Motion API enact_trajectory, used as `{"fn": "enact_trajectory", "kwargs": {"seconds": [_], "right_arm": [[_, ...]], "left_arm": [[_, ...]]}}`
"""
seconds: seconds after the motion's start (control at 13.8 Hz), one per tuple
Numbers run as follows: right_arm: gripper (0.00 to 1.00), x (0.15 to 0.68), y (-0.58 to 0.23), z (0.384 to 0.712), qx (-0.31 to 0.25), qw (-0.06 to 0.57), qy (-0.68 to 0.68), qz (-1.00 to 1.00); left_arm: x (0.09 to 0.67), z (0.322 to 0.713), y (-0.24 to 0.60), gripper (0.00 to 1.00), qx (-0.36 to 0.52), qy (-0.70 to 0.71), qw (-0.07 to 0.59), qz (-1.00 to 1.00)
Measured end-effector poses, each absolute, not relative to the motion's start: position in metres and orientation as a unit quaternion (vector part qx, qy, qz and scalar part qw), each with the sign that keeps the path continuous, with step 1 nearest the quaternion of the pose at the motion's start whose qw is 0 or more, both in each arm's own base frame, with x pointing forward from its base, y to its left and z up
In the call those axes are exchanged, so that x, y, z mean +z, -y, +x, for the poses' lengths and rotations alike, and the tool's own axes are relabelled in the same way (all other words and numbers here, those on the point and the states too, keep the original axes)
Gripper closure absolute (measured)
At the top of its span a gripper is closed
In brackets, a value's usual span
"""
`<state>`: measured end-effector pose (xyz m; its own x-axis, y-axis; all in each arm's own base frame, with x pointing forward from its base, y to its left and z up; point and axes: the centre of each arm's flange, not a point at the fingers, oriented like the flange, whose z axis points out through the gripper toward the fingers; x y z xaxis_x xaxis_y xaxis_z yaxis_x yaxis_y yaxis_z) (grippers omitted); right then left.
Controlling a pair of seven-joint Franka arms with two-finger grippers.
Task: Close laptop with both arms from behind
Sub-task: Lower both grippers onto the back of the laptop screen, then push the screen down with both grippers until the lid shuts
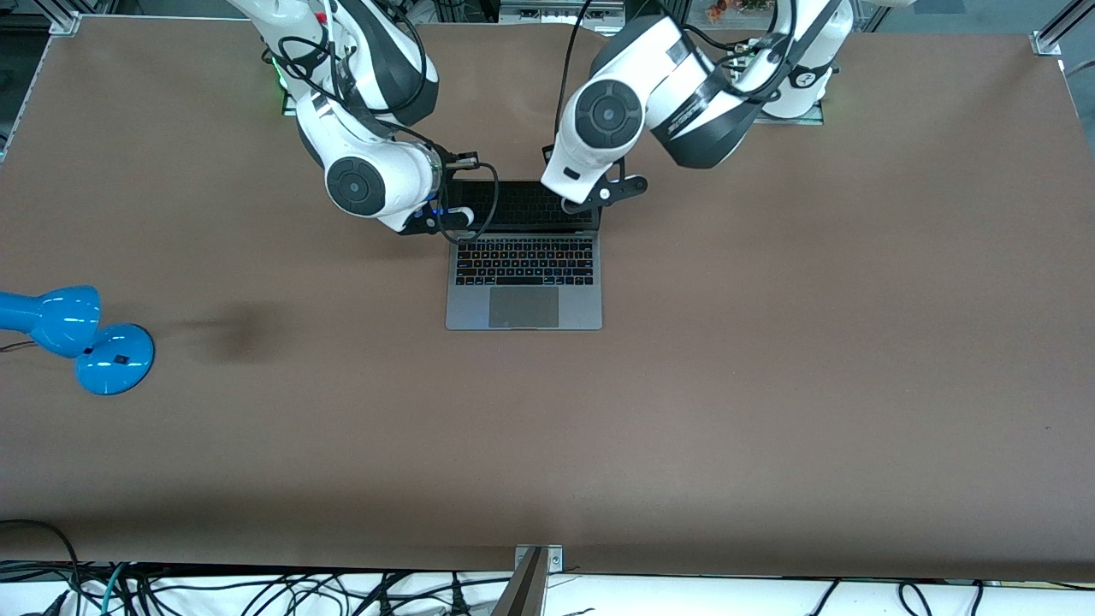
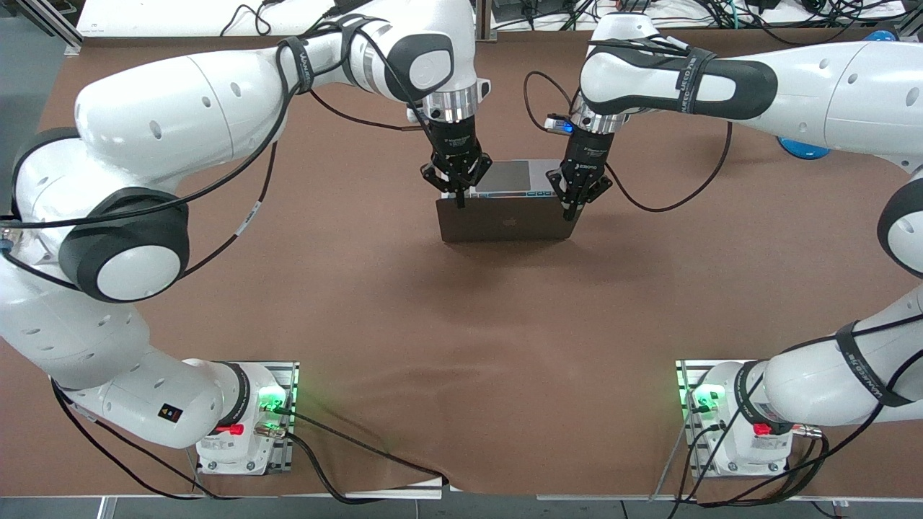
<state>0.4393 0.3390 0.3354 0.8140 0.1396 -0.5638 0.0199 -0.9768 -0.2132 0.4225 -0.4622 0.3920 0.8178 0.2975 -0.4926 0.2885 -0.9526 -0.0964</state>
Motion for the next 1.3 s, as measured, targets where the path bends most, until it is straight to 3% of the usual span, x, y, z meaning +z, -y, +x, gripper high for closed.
{"fn": "enact_trajectory", "kwargs": {"seconds": [0.65,1.3], "right_arm": [[0.96,0.343,-0.317,0.48,0.232,0.129,0.006,-0.964],[0.96,0.318,-0.304,0.53,0.199,0.133,0.019,-0.971]], "left_arm": [[0.353,0.424,0.474,0.99,0.264,0.149,0.009,-0.953],[0.309,0.459,0.462,0.99,0.222,0.132,0.019,-0.966]]}}
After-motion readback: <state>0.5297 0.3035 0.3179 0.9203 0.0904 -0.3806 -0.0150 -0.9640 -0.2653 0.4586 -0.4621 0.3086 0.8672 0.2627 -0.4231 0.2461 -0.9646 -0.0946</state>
